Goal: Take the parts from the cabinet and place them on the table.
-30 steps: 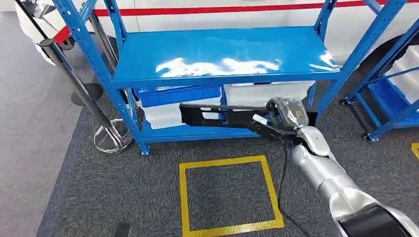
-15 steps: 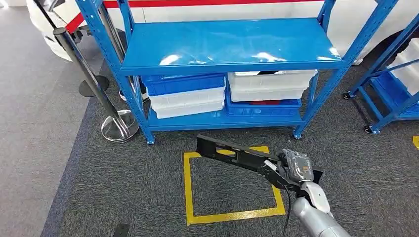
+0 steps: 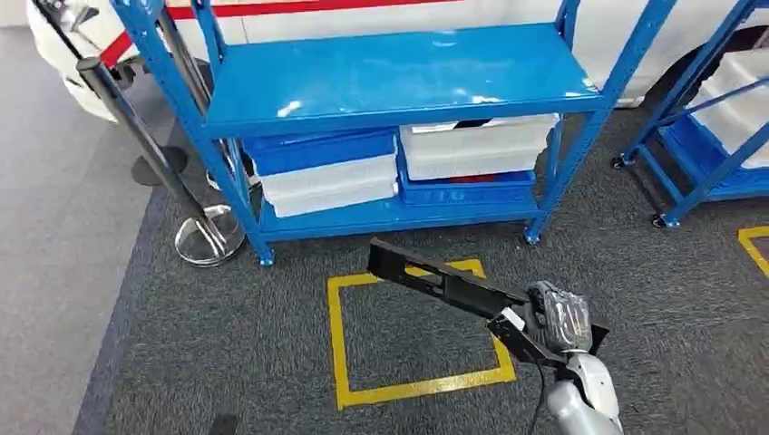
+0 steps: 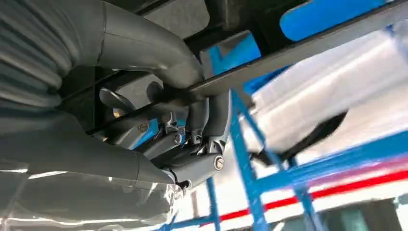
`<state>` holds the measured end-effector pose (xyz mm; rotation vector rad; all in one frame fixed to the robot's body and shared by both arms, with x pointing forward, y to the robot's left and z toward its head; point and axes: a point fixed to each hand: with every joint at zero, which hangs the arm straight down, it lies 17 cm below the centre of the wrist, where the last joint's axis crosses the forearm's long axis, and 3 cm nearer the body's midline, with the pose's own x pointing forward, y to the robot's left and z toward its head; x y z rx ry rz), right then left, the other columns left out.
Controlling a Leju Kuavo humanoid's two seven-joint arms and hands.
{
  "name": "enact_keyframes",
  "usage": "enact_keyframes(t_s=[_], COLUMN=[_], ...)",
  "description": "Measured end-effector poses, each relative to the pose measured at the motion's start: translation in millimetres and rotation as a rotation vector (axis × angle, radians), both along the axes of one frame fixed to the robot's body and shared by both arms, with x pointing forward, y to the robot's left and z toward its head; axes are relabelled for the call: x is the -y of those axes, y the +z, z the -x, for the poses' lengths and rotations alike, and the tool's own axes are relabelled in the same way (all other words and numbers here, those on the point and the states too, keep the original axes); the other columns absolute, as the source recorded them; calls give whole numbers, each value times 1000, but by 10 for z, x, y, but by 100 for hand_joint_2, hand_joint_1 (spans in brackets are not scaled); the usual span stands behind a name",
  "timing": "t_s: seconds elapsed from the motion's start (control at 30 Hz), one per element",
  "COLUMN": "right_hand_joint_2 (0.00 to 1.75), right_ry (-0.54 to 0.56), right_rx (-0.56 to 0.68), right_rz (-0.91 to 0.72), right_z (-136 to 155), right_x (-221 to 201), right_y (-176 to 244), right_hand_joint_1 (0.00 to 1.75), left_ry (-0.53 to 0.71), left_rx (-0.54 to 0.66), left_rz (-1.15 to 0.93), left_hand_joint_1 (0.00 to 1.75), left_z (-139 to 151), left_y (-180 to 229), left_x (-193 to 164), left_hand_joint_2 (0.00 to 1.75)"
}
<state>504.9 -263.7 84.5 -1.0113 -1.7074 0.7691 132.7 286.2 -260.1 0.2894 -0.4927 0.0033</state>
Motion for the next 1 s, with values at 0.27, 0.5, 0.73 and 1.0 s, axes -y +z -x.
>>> enact_keyframes(t_s=[0.27, 0.5, 0.73, 1.0], right_hand_joint_2=[175, 175, 175, 175], right_ry=[-136, -260, -294, -333], right_rx=[122, 346, 461, 464], right_rz=[11, 18, 80, 105], right_z=[-135, -605, -776, -831], right_x=[621, 1744, 2224, 2502], right_y=[537, 2011, 3075, 3851], right_hand_joint_1=[175, 175, 175, 175], left_ry=[-7, -7, 16, 22], left_rx=[1, 3, 5, 5], left_rz=[15, 7, 12, -18], left_hand_joint_1=[0, 0, 0, 0], left_z=[-22, -24, 6, 6], left_y=[1, 4, 3, 11], left_x=[47, 33, 49, 10], left_hand_joint_2=[175, 175, 175, 175])
